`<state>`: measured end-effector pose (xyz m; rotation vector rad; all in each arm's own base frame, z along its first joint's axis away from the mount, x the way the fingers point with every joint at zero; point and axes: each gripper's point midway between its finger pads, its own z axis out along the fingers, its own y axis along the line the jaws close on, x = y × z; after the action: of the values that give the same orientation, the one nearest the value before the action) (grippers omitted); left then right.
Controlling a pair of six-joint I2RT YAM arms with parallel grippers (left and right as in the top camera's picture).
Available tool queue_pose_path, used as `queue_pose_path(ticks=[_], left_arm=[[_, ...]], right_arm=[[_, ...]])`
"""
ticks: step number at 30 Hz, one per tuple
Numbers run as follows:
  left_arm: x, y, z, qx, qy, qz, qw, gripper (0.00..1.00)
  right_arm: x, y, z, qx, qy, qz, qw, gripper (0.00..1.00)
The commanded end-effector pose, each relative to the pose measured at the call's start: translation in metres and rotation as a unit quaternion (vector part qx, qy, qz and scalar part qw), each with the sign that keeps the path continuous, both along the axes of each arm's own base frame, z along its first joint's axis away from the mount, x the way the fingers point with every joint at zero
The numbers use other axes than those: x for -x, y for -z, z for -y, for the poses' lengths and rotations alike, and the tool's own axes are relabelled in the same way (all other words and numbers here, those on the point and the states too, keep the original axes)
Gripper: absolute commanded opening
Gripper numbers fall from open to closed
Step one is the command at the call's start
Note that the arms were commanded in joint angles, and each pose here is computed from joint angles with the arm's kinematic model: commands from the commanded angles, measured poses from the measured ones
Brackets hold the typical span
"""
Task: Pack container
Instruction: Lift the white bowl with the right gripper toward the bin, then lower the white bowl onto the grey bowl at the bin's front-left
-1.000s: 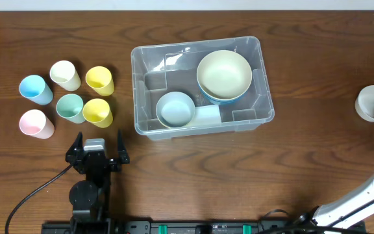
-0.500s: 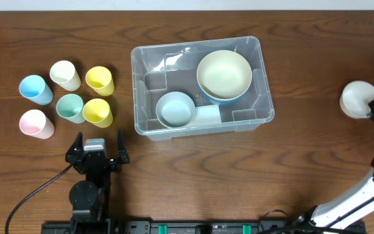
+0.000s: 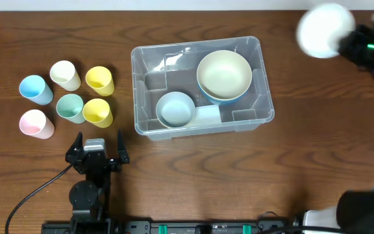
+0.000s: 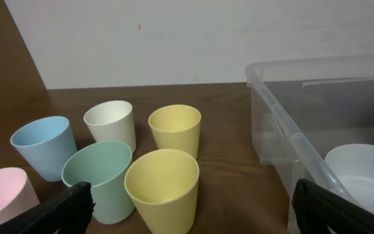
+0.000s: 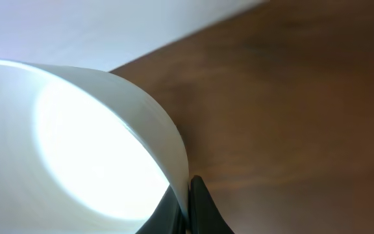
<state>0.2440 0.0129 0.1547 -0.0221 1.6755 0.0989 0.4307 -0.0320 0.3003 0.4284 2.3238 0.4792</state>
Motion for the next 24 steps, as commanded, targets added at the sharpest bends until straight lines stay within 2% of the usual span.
queue_pose_path(ticks=[1, 5, 14, 24], left_arm=[[0.001, 0.018, -0.005, -0.01, -0.012, -0.026, 1.0, 0.98], [0.001, 0.018, -0.005, -0.01, -0.012, -0.026, 1.0, 0.98], [0.001, 0.018, -0.005, -0.01, -0.012, -0.026, 1.0, 0.98], [0.001, 0.018, -0.005, -0.01, -0.012, -0.026, 1.0, 0.98]], right_arm=[[0.002, 0.0, -0.065, -0.012, -0.073, -0.005, 0.997, 0.01], [0.006, 0.018, -0.141, -0.003, -0.141, -0.03, 0.99, 0.01], [0.028, 0.08, -0.265, 0.015, -0.252, -0.096, 0.963, 0.01], [0.062, 0.161, -0.337, 0.038, -0.315, -0.184, 0.93, 0.01]])
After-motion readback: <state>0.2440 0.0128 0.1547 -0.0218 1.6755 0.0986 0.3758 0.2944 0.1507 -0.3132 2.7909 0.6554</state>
